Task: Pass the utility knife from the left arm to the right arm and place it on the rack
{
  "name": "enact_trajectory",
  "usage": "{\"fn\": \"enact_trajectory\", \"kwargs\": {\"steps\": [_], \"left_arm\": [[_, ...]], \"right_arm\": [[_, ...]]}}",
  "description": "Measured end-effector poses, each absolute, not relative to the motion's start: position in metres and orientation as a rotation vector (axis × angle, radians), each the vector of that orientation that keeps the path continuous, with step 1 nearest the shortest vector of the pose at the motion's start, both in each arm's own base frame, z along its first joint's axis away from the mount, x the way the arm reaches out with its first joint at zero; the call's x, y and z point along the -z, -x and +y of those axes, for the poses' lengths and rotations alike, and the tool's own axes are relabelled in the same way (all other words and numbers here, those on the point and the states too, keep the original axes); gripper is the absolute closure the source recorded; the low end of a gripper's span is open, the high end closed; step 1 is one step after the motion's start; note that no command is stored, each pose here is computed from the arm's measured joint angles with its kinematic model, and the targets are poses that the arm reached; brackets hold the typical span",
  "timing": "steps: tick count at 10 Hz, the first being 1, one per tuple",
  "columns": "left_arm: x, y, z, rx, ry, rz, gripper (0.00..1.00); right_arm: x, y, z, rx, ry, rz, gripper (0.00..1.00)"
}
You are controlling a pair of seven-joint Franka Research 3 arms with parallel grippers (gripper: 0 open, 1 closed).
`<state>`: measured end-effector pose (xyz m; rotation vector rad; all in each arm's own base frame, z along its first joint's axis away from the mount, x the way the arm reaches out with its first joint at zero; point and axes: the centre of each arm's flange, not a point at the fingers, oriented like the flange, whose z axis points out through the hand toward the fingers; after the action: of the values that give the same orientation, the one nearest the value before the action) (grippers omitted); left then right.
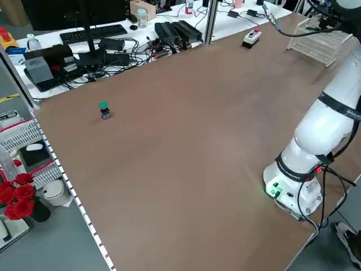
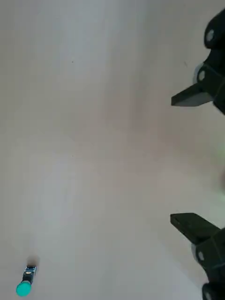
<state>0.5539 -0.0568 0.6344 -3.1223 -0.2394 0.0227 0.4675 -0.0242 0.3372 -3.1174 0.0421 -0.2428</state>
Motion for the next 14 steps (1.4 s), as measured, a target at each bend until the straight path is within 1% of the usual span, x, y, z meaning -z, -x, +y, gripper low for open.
{"fn": "enact_trajectory", "kwargs": {"steps": [1,3,4,6,7,8,9,10,11,13,14], "left_arm": [[-0.633,-0.555,-0.058,-0.028,3.122,-0.244,0.0],[-0.629,-0.556,-0.063,-0.039,3.122,-0.241,0.0],[-0.628,-0.556,-0.066,-0.041,3.122,-0.236,0.0],[-0.629,-0.556,-0.067,-0.038,3.123,-0.235,0.0],[-0.63,-0.557,-0.066,-0.033,3.123,-0.237,0.0],[-0.631,-0.557,-0.064,-0.031,3.123,-0.241,0.0],[-0.631,-0.557,-0.064,-0.032,3.123,-0.241,0.0],[-0.63,-0.557,-0.066,-0.033,3.123,-0.236,0.0],[-0.629,-0.557,-0.068,-0.036,3.124,-0.23,0.0],[-0.628,-0.558,-0.069,-0.039,3.124,-0.227,0.0],[-0.628,-0.558,-0.069,-0.039,3.124,-0.226,0.0]], "right_arm": [[-0.337,-0.468,-0.026,0.247,3.118,0.032,0.58],[-0.338,-0.468,-0.03,0.257,3.118,0.024,0.5],[-0.338,-0.468,-0.031,0.26,3.118,0.023,0.37],[-0.339,-0.469,-0.031,0.264,3.118,0.016,0.32],[-0.341,-0.47,-0.031,0.271,3.119,0.007,0.28],[-0.348,-0.472,-0.031,0.27,3.118,-0.002,0.16],[-0.364,-0.477,-0.032,0.235,3.116,-0.004,0.01],[-0.393,-0.485,-0.033,0.182,3.114,-0.005,0.0],[-0.437,-0.496,-0.035,0.154,3.112,-0.006,0.0],[-0.529,-0.514,-0.039,0.223,3.108,-0.007,0.0],[-0.565,-0.519,-0.04,0.261,3.108,-0.006,0.0]]}}
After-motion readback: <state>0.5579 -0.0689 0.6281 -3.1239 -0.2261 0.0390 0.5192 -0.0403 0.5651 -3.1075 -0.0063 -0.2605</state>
